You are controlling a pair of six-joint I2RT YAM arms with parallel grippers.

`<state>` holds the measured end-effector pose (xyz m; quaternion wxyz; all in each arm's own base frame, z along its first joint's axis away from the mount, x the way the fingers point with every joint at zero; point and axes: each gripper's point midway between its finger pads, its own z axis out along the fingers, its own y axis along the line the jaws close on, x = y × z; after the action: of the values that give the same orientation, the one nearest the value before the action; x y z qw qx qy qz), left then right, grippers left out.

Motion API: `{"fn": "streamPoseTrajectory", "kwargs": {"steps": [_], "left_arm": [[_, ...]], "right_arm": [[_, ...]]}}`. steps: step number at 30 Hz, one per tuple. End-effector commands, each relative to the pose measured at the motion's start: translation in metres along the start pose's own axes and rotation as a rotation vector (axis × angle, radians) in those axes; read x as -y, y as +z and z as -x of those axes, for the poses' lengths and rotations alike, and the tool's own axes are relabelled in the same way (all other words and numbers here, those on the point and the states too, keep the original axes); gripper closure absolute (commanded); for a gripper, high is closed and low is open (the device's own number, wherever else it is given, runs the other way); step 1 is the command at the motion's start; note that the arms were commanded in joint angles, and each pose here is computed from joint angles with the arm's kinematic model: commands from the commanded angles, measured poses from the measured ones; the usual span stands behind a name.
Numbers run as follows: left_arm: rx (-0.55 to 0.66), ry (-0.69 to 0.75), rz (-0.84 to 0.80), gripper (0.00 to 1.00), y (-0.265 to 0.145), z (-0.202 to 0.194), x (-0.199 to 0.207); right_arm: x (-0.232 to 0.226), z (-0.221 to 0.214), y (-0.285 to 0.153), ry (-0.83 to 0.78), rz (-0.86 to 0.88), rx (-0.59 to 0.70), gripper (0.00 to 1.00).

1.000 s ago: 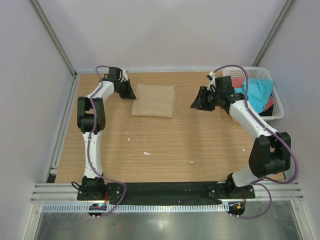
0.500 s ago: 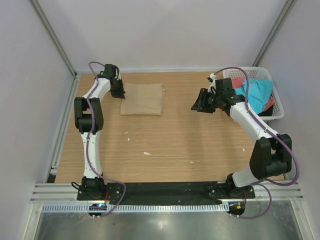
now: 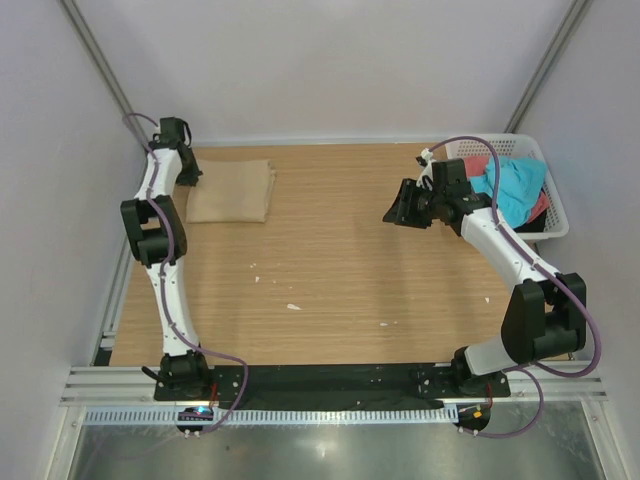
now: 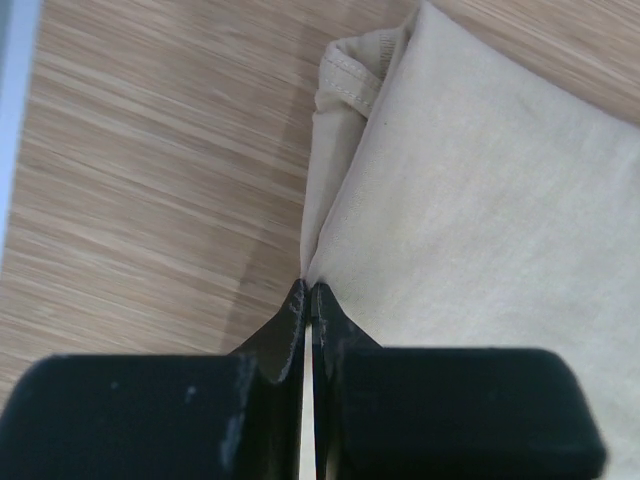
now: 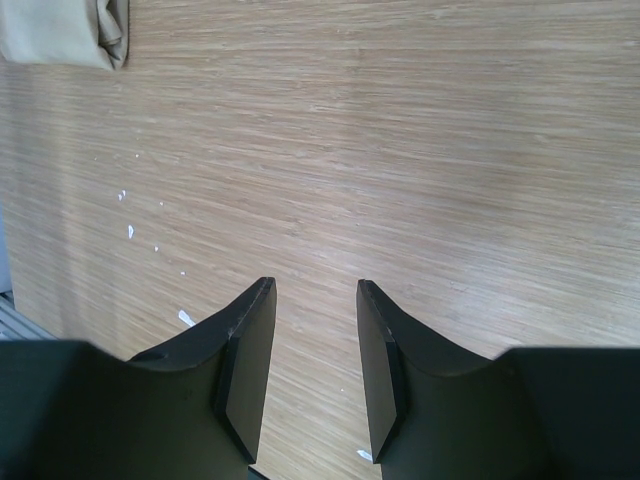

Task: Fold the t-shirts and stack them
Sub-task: Neatly place the folded tshirt to the corner

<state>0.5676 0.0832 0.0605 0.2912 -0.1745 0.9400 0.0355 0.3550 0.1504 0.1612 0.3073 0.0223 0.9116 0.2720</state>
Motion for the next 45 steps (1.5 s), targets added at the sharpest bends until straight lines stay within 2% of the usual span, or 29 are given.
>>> {"fn": "streamPoseTrajectory", "kwargs": {"steps": [1,10,16,38,45], "left_arm": [[0.025,0.000,0.090,1.00,0.007,0.014,-0.032],[0.043,-0.063,0.176,1.00,0.036,0.021,-0.085],[0.118,-0.082,0.163,1.00,0.035,0.049,-0.089],[0.181,-0.157,0.229,1.00,0.019,0.068,-0.122],[0.192,-0.136,0.219,1.00,0.020,0.072,-0.122]], "right_arm": [[-0.013,0.017,-0.005,-0.017,0.038,0.063,0.56],[-0.009,0.019,0.002,-0.016,0.030,0.067,0.56],[-0.004,0.020,0.010,-0.011,0.014,0.053,0.56],[-0.001,0.017,0.009,-0.010,-0.003,0.049,0.56],[0.000,0.014,0.012,-0.005,0.003,0.049,0.56]]}}
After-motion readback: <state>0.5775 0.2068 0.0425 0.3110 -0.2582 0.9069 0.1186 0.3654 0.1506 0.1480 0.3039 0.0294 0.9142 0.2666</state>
